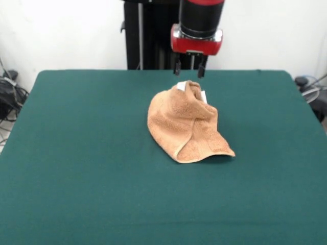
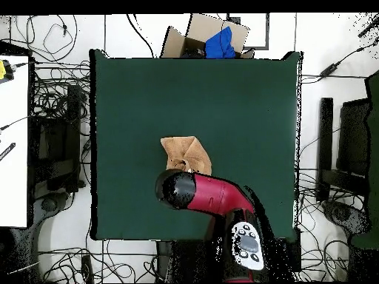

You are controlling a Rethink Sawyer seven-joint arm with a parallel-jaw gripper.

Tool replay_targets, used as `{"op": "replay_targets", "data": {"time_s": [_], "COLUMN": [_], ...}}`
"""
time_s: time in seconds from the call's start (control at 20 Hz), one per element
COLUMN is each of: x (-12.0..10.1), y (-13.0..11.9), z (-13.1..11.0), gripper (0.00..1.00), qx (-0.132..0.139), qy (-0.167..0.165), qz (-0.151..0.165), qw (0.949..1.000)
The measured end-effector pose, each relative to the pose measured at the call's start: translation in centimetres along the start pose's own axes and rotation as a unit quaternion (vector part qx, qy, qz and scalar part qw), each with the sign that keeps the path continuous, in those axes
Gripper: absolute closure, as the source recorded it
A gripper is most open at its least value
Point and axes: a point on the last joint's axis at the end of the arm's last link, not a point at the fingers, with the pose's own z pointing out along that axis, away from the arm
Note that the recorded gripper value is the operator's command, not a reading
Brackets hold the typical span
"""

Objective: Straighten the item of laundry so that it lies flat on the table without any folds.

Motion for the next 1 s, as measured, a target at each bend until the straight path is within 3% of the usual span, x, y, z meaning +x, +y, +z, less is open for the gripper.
{"op": "replay_targets", "data": {"time_s": [0.55,1.0], "x": [-1.4,-2.5], "y": [-1.1,-0.9], "z": [-1.0,0.7], "gripper": [0.00,0.00], "qx": [0.017,0.018], "qy": [-0.023,-0.017], "qz": [-0.021,-0.025], "qw": [0.9994,0.9994]}}
